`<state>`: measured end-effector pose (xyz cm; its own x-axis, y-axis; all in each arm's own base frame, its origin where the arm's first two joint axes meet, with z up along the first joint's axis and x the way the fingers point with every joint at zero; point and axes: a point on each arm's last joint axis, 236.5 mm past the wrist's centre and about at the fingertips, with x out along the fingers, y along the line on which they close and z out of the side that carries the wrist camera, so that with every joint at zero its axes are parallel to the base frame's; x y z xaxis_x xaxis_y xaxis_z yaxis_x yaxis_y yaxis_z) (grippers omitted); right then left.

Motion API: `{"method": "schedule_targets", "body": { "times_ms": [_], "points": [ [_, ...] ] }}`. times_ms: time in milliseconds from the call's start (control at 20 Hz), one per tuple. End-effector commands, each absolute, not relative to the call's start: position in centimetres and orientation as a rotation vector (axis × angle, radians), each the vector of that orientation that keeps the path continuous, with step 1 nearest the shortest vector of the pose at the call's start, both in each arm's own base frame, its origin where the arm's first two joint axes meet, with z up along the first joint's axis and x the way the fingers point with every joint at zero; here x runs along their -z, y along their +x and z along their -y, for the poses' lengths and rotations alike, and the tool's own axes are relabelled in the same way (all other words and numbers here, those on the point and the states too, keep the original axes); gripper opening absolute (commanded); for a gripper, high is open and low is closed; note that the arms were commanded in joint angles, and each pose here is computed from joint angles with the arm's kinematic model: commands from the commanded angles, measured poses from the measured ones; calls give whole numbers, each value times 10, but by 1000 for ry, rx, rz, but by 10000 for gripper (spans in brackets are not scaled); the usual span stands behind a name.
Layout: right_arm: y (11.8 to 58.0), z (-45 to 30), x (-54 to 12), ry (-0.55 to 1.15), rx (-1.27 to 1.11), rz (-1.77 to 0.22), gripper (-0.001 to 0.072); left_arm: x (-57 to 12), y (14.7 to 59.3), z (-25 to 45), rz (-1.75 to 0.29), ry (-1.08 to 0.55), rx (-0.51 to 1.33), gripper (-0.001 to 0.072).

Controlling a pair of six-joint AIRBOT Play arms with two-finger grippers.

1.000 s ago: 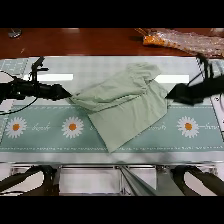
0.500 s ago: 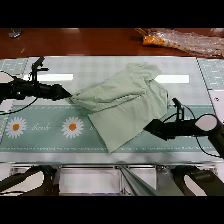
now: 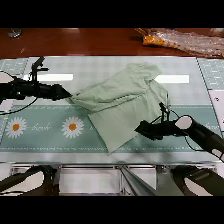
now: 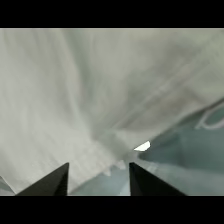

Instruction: Fold the shirts.

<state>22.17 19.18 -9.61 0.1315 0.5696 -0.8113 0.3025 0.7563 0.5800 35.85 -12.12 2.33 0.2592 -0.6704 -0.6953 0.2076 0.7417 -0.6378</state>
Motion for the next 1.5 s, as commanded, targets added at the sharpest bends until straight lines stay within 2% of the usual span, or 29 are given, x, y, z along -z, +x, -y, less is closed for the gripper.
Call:
{"method": "schedule_targets", "body": {
  "times_ms": [0, 100, 200, 250, 350, 450, 550, 650, 800, 950, 1100, 1250, 1350, 1450],
  "points": [
    [248, -189, 107, 811, -157, -1383, 367, -23, 360, 121, -1163, -468, 622, 22],
    [257, -191, 113, 867, -128, -1364, 315, -24, 363, 119, -1151, -466, 613, 22],
    [265, -199, 110, 880, -173, -1338, 100, -29, 368, 118, -1128, -446, 618, 22],
    [274, -205, 99, 861, -236, -1300, 20, -34, 371, 118, -1110, -430, 626, 21],
    [302, -218, 45, 811, -384, -1164, 19, -58, 385, 116, -1036, -378, 645, 21],
    [340, -221, -57, 790, -520, -924, 19, -116, 409, 114, -887, -346, 655, 20],
    [358, -207, -189, 758, -624, -634, 18, -219, 436, 106, -612, -363, 651, 20],
    [350, -177, -307, 669, -655, -396, 18, -342, 443, 85, -301, -399, 601, 20],
    [318, -128, -428, 478, -572, -171, 17, -490, 395, 66, 49, -372, 547, 20],
    [278, -98, -495, 380, -474, -46, 17, -569, 320, 82, 232, -306, 578, 20],
    [248, -99, -505, 314, -465, -72, 17, -608, 242, 102, 358, -220, 592, 20],
    [222, -113, -494, 278, -498, -162, 18, -616, 187, 99, 409, -130, 468, 20],
    [208, -118, -485, 275, -504, -227, 18, -609, 156, 95, 396, -65, 377, 20],
    [196, -119, -457, 267, -496, -358, 18, -585, 145, 92, 306, -23, 321, 20]
  ]
}}
